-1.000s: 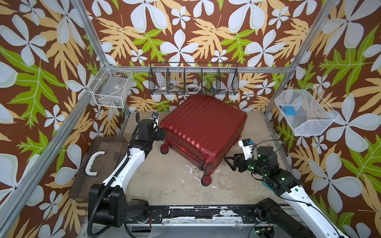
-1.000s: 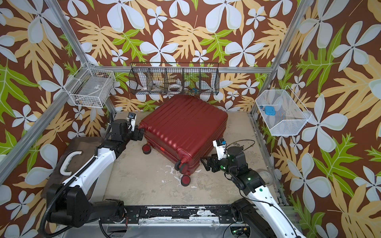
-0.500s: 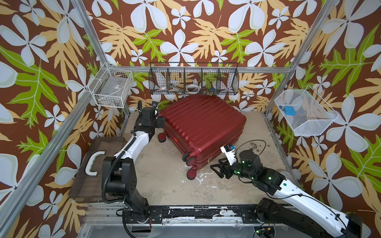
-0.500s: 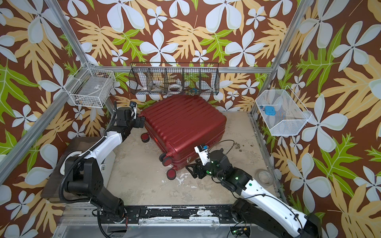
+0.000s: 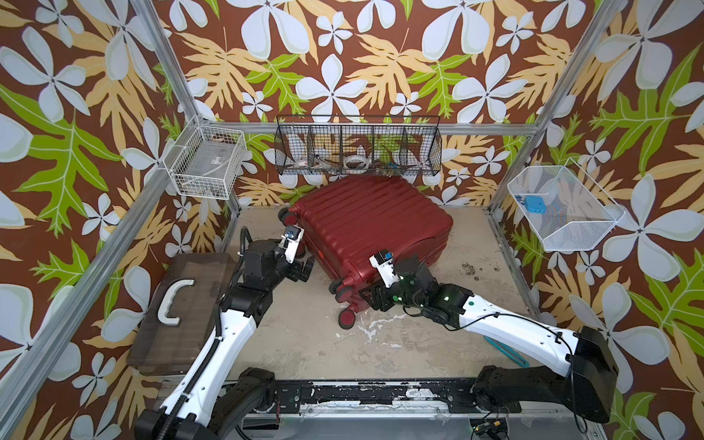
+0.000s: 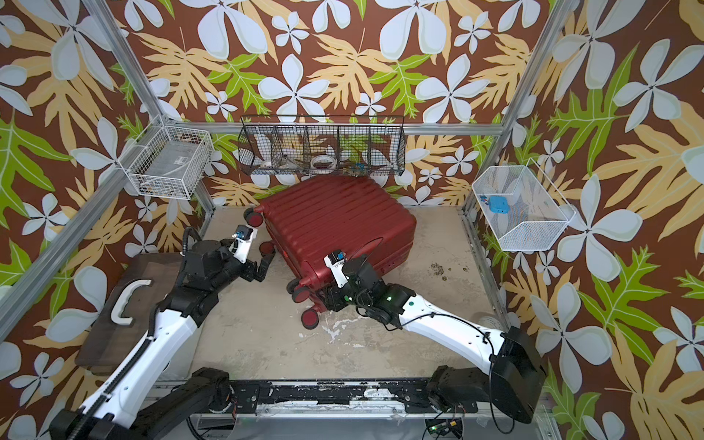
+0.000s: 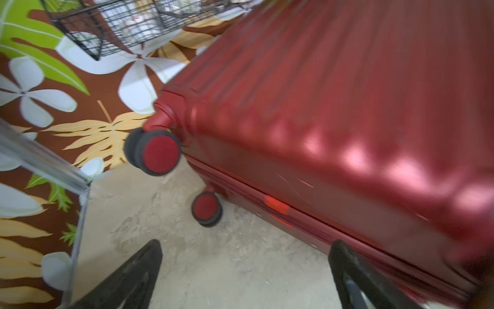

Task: Open the suitcase zippers
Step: Adjust the suitcase at the center of the board, then unzip the zipper on the suitcase.

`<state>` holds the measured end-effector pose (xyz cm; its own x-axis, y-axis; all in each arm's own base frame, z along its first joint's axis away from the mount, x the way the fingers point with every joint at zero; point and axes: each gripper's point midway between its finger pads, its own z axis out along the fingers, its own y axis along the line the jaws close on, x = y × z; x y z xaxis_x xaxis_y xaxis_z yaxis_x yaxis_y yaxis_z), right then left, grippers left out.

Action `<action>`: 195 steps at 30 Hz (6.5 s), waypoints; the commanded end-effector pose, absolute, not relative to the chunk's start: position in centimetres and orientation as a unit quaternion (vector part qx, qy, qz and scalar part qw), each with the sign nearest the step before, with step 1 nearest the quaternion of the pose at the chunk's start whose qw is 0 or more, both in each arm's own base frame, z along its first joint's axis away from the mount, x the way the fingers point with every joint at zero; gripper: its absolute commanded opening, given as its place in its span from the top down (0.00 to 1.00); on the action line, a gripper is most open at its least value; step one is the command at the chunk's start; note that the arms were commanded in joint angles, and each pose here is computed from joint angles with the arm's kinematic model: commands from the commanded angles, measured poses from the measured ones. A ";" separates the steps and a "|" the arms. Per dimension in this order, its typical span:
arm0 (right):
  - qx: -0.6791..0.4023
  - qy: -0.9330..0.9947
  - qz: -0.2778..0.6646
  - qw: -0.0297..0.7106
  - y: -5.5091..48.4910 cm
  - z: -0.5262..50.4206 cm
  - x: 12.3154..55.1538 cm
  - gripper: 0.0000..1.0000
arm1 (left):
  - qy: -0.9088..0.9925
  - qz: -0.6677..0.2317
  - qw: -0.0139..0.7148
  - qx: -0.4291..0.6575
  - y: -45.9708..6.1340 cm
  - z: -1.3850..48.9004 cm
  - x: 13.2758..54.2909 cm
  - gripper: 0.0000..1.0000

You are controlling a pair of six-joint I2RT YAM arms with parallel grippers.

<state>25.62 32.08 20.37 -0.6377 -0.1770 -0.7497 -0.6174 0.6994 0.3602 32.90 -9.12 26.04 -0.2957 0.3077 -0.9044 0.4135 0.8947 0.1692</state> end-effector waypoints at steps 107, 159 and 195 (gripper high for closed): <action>0.106 0.780 0.199 0.583 8.1 25.6 39.4 0.16 | 0.737 -0.299 0.573 0.197 -24.7 16.5 22.6 0.18; -0.085 0.818 0.281 0.495 13.4 23.8 33.3 0.22 | 0.728 -0.297 0.604 0.132 -15.9 23.7 40.1 0.15; -0.060 0.855 0.258 0.446 18.4 23.4 41.4 0.39 | 0.659 -0.343 0.650 0.158 -24.8 13.6 34.1 0.11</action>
